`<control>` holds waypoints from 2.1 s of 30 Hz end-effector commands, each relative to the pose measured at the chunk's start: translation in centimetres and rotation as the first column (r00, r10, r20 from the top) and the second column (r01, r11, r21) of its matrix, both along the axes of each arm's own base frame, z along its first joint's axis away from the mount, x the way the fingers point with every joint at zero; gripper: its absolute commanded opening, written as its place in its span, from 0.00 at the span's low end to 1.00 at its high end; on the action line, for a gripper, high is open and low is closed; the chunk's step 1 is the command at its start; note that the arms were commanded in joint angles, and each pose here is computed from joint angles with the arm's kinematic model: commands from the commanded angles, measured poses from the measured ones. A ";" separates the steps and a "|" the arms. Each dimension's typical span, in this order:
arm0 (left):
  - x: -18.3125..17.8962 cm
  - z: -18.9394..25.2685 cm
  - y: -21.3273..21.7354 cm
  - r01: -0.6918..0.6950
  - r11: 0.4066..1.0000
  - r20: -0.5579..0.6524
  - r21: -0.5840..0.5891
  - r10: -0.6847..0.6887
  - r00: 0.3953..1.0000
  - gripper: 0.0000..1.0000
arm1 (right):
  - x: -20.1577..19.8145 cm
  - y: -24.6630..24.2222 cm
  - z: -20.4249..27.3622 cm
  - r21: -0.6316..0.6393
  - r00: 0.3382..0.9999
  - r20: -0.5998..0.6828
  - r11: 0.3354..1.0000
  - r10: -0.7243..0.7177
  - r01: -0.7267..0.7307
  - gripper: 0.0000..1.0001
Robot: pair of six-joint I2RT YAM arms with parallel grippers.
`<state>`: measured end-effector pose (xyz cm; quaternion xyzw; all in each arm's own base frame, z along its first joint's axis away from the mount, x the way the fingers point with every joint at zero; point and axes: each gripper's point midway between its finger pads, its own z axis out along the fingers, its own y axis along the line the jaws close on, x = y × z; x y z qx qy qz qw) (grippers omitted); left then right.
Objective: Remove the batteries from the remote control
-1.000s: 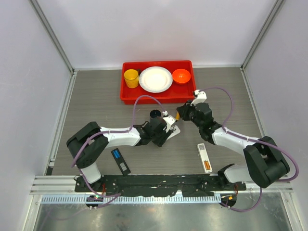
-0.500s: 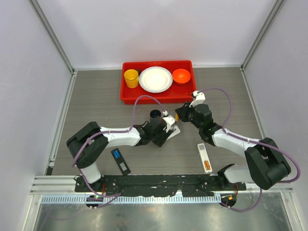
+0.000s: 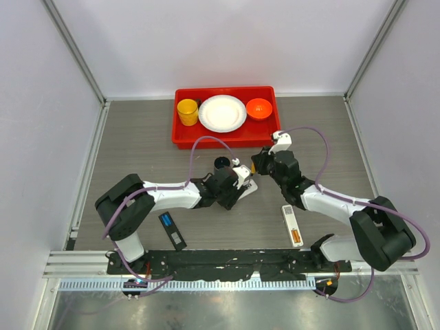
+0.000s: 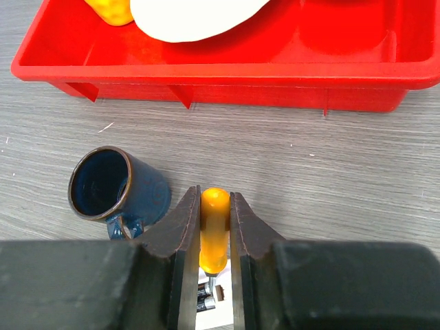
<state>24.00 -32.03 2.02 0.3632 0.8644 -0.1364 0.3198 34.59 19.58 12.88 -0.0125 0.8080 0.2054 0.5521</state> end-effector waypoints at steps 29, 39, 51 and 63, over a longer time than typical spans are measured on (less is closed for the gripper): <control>-0.8 -1.3 0.9 0.000 0.999 -0.045 0.039 0.002 0.999 0.00 | -1.5 1.2 -0.7 0.130 0.999 -0.013 0.991 -0.034 0.036 0.01; -0.7 -1.2 0.9 -0.001 0.999 -0.041 0.036 0.003 0.999 0.00 | -3.0 1.5 1.3 0.301 1.000 0.006 0.953 0.031 -0.031 0.01; -0.6 -1.2 1.1 -0.011 0.999 -0.033 0.041 0.013 0.999 0.00 | -4.3 2.6 2.7 0.444 0.989 0.031 0.884 0.145 -0.143 0.01; -0.6 -1.2 1.2 -0.012 0.999 -0.033 0.043 0.014 0.999 0.00 | -4.5 2.7 3.5 0.514 0.984 0.039 0.841 0.172 -0.167 0.01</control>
